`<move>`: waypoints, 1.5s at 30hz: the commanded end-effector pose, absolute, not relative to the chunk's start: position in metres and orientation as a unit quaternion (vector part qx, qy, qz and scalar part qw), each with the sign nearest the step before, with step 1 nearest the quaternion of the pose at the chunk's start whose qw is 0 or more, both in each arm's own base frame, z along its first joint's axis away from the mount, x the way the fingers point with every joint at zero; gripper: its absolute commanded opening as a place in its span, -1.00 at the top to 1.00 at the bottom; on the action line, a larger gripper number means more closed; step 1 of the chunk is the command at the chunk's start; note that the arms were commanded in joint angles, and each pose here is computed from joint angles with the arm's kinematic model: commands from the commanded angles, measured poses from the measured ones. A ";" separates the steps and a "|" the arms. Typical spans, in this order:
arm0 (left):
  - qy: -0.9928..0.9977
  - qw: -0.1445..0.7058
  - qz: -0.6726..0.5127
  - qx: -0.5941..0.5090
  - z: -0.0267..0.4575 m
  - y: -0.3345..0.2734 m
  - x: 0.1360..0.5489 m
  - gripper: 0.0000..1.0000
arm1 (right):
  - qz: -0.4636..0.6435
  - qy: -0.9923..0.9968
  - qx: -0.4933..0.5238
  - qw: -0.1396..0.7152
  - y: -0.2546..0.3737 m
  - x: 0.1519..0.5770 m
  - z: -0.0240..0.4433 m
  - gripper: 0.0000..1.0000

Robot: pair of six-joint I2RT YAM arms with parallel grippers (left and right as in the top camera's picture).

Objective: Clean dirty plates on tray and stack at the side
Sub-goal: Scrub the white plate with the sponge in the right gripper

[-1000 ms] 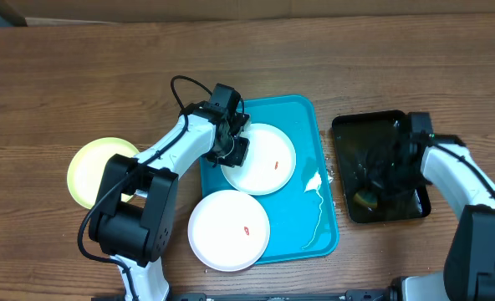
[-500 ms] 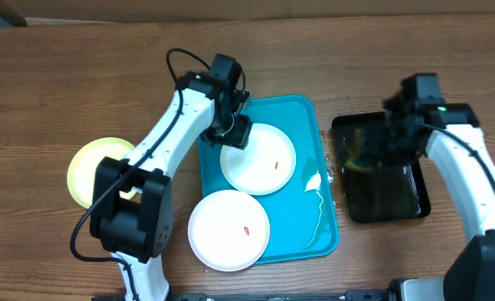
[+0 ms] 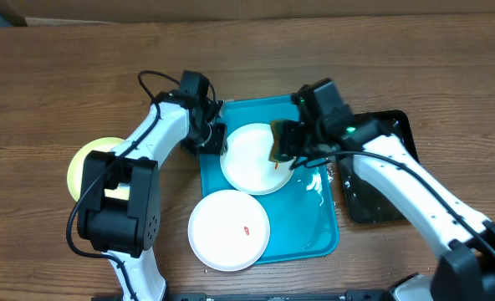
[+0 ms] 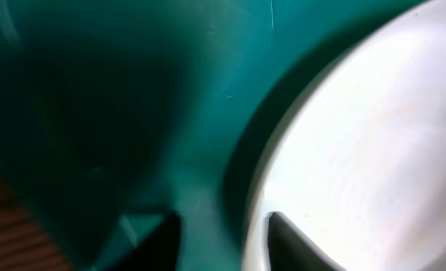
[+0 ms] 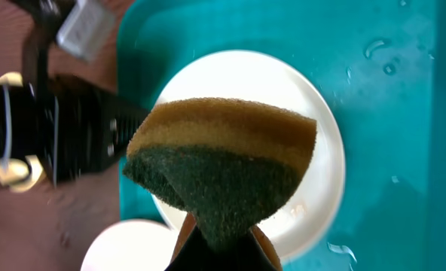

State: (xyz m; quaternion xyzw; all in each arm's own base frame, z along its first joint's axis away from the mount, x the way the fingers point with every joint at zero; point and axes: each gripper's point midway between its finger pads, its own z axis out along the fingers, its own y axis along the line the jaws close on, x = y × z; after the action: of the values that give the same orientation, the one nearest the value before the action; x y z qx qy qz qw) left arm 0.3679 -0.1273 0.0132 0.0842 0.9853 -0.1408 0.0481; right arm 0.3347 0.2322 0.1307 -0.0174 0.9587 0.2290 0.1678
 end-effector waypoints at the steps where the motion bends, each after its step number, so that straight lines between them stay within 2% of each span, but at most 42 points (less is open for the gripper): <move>1: 0.980 0.032 -0.174 0.095 0.002 -0.140 0.352 0.67 | 0.217 0.960 0.009 0.175 0.244 0.350 0.116 0.92; 3: 0.980 0.030 -0.173 0.094 -0.001 -0.139 0.350 0.92 | 0.217 0.961 0.002 0.168 0.254 0.351 0.103 0.92; 9: 0.980 0.028 -0.176 0.094 -0.003 -0.140 0.348 0.92 | 0.218 0.968 -0.017 0.123 0.287 0.341 0.049 0.92; 12: 0.980 0.025 -0.175 0.091 -0.003 -0.140 0.347 0.92 | 0.197 0.975 0.008 0.105 0.282 0.340 0.029 0.92; 16: 0.981 0.023 -0.173 0.079 -0.003 -0.139 0.347 0.92 | 0.155 0.985 0.037 0.071 0.259 0.335 0.000 0.92; 19: 0.982 0.024 -0.169 0.078 -0.004 -0.138 0.347 0.91 | 0.073 0.989 0.124 0.034 0.209 0.328 -0.019 0.92; 25: 0.986 0.025 -0.153 0.060 -0.005 -0.129 0.350 0.91 | 0.008 0.985 0.172 0.021 0.161 0.326 -0.020 0.92; 33: 0.987 0.026 -0.153 0.045 -0.005 -0.121 0.353 0.91 | -0.058 0.980 0.183 0.042 0.133 0.326 -0.001 0.92; 40: 0.987 0.031 -0.150 0.045 -0.005 -0.120 0.355 0.92 | 0.004 0.981 0.161 0.110 0.142 0.340 0.069 0.92; 45: 0.986 0.037 -0.151 0.051 -0.002 -0.122 0.359 0.92 | 0.030 0.973 0.178 0.141 0.121 0.340 0.111 0.92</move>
State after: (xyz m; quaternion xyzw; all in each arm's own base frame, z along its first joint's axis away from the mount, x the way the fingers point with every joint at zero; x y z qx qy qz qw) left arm 0.3584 -0.1362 0.0049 0.0617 0.9802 -0.1845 0.0379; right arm 0.3324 0.1469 0.0777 0.1640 0.9816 0.0338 0.0921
